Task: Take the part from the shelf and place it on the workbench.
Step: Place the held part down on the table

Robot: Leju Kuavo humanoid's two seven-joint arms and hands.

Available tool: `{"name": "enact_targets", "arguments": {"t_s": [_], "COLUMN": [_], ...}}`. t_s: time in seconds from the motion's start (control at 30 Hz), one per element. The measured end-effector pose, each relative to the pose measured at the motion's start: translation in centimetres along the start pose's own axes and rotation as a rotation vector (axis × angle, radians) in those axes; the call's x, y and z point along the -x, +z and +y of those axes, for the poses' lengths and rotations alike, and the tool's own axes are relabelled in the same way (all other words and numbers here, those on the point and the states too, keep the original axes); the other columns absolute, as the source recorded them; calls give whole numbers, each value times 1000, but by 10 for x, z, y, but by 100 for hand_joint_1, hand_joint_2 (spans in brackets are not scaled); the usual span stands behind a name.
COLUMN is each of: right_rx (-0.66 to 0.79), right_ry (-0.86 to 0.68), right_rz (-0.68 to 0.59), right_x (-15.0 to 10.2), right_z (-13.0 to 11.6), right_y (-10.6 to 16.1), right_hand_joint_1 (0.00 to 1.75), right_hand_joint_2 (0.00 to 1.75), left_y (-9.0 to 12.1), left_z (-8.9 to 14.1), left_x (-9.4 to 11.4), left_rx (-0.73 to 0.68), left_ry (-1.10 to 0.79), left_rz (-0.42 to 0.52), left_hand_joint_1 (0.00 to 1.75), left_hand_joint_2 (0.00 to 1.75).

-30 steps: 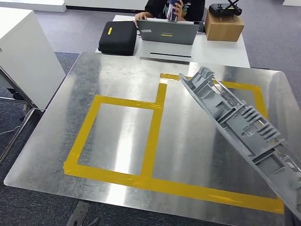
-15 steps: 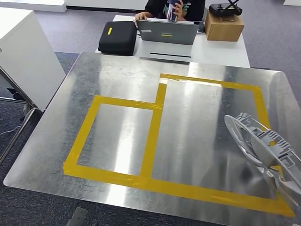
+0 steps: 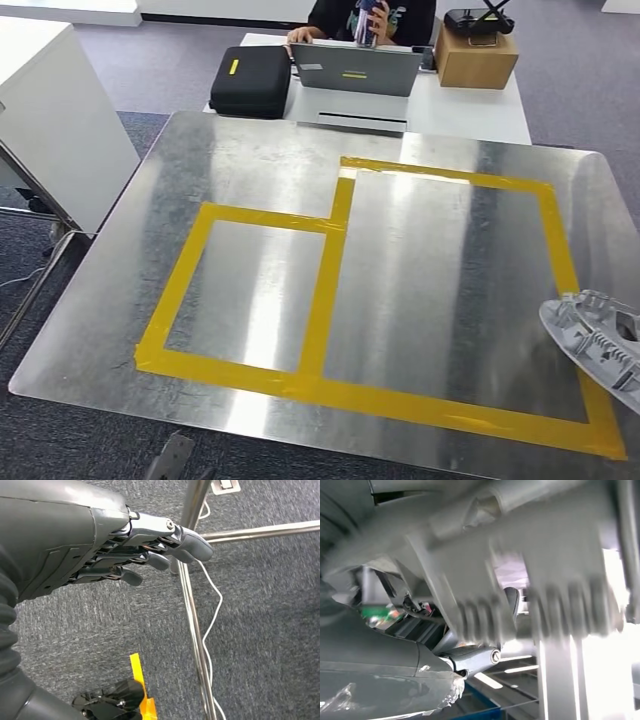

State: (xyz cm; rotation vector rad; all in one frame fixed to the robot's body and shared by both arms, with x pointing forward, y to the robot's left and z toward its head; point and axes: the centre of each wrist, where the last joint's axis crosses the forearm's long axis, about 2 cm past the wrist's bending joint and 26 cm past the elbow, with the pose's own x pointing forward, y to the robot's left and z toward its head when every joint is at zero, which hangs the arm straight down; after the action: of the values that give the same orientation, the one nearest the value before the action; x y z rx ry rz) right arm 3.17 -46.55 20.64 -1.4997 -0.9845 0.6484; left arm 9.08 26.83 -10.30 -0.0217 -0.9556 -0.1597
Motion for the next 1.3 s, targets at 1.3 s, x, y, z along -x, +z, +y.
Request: {"name": "enact_targets", "arguments": {"t_s": [1.3], "right_rx": [-233], "right_ry": [216], "right_rz": [-574], "right_x": [-149], "right_z": [111], "right_y": [-28], "right_hand_joint_1": [175], "right_hand_joint_2": [175], "left_y": [-25], "left_z": [-1], "left_x": [-30], "left_rx": [-97], "left_ry": [-173], "left_rz": [76], "left_hand_joint_1": [0], "left_hand_joint_2": [175]}}
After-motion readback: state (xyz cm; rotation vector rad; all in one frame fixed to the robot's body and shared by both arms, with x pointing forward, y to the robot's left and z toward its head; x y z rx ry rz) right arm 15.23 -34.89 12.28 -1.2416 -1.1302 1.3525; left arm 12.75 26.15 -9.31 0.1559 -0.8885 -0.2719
